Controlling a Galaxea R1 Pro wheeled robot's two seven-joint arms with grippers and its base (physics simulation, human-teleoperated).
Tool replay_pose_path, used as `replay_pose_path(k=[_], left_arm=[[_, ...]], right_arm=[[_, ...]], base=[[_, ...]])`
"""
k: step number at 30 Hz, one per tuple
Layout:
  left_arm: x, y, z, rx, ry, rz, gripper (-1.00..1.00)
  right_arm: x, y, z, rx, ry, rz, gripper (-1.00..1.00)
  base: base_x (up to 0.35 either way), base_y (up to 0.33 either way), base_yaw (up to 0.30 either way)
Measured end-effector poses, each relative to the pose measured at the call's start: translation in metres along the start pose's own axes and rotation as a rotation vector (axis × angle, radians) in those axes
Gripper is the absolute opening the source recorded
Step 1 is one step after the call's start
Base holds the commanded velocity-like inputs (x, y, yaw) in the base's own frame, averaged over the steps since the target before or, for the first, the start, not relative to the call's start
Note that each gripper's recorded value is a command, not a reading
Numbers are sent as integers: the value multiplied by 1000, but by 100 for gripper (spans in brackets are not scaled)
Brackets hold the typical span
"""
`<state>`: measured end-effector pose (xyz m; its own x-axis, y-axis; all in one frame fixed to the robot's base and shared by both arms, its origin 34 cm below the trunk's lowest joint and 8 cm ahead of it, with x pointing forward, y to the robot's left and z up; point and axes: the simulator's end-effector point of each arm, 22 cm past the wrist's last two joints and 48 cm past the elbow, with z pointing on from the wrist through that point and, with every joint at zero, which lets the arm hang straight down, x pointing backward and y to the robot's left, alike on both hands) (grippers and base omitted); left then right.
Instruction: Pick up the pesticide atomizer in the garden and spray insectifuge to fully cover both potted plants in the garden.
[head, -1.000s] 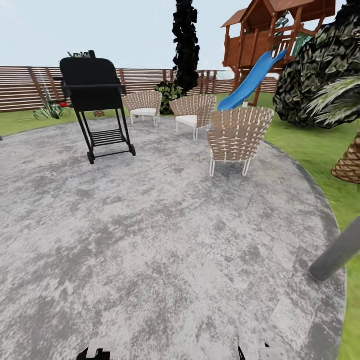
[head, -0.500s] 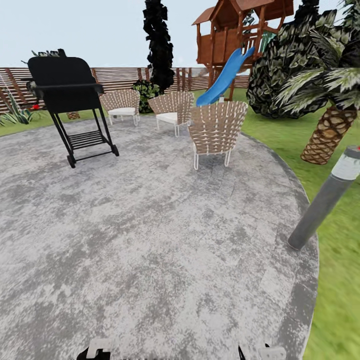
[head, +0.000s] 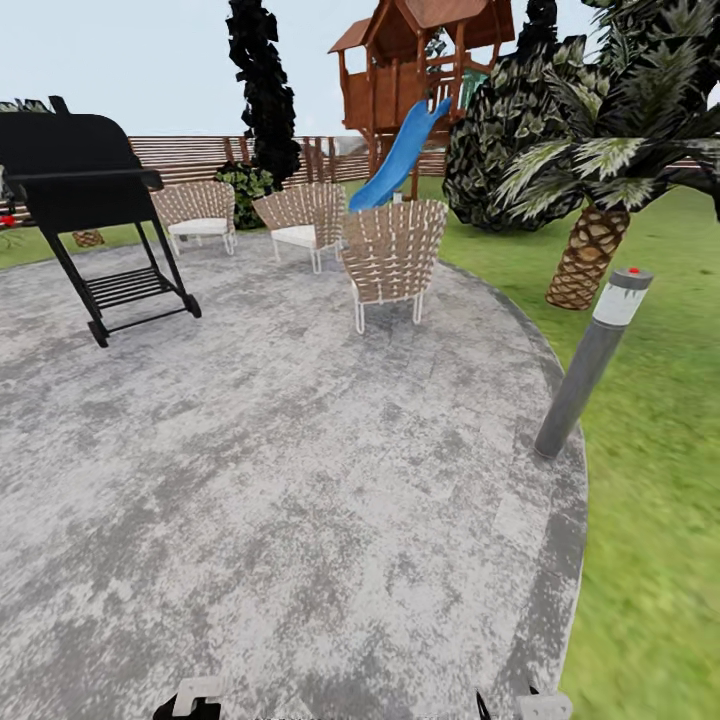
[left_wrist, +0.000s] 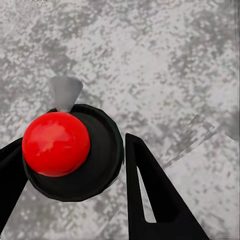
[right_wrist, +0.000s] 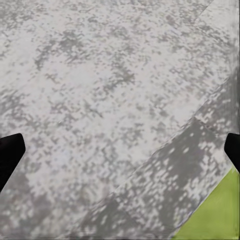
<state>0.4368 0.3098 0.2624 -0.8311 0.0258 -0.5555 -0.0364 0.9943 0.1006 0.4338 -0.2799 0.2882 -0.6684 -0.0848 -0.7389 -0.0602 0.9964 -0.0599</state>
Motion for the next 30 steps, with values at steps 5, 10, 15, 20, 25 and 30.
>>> replay_pose_path(k=[5,10,15,20,25,30], left_arm=[[0,0,0,0,0,0,-100],[0,0,0,0,0,-1,-100],[0,0,0,0,-1,-1,-100],[-1,0,0,-1,-2,-1,-100],[-1,-1,0,-1,-2,-5,-100],[-1,2,0,-8,-2,-13,-100]], right_arm=[[0,0,0,0,0,0,100],[0,0,0,0,0,0,100],[0,0,0,0,0,0,100],[0,-1,0,2,0,1,100],[0,-1,0,3,0,2,100],[0,-1,0,3,0,2,100]], base=[[-38,43,-267],[-3,4,-267],[0,0,-267],[0,0,-267],[0,0,-267],[0,0,-267]])
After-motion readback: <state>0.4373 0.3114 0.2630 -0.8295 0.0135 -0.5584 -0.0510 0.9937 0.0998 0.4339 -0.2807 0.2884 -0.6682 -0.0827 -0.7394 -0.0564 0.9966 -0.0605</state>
